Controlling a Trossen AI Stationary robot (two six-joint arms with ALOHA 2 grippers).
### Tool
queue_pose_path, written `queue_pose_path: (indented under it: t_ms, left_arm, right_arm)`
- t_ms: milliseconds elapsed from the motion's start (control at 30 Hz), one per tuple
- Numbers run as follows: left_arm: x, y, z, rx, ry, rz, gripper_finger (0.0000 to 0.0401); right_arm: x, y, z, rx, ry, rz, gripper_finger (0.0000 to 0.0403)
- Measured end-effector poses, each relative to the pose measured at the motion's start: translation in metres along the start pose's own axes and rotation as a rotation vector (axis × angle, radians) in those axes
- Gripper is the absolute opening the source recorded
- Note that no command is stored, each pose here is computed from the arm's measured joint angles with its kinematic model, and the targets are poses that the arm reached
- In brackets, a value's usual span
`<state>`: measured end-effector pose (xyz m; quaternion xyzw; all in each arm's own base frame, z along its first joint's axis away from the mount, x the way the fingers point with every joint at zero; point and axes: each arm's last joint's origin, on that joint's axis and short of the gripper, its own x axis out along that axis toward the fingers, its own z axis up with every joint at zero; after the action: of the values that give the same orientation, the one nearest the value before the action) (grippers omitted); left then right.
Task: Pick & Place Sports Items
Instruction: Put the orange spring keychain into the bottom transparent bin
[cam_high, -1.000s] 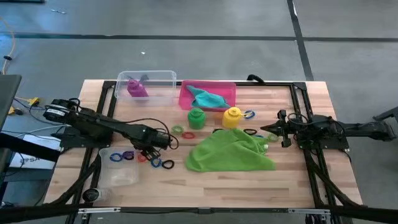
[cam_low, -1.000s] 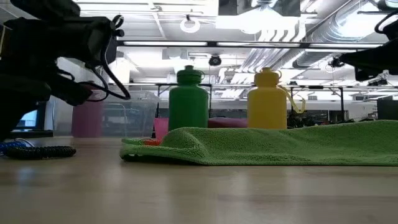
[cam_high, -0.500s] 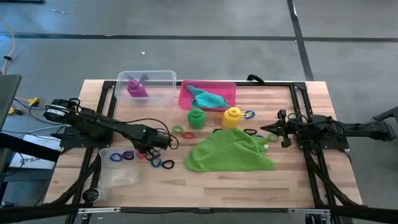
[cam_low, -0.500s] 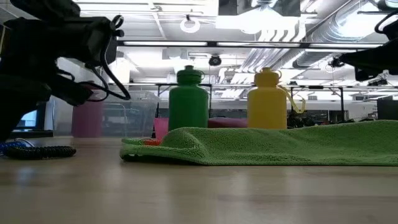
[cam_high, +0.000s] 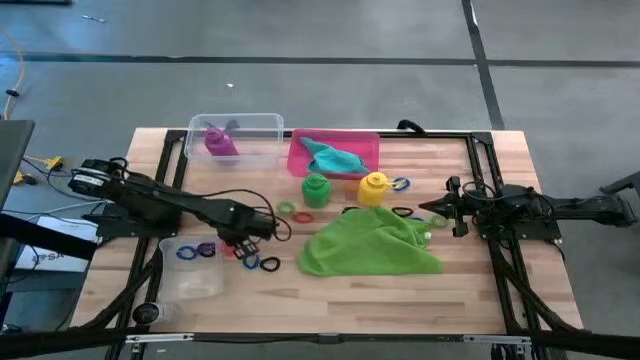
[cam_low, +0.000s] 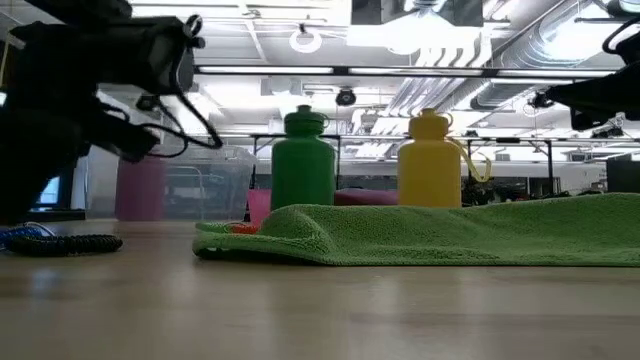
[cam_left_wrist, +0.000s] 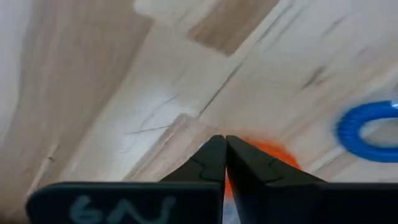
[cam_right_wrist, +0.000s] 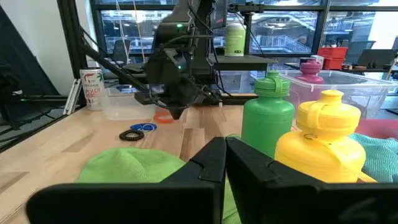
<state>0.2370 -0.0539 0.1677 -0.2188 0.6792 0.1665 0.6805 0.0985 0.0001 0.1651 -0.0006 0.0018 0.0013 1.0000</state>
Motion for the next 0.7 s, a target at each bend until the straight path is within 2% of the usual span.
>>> queue_pose_path:
  t_ms: [367,700]
  left_arm:
    - [-0.042,0.009,0.006,0.061,-0.204,-0.076,0.0]
    - [-0.086,0.027,-0.01,0.099,-0.361,-0.21,0.0]
  right_arm:
    - [0.0,0.0,0.0,0.0,0.001,0.0,0.0]
    - [0.0,0.0,0.0,0.0,0.001,0.0,0.0]
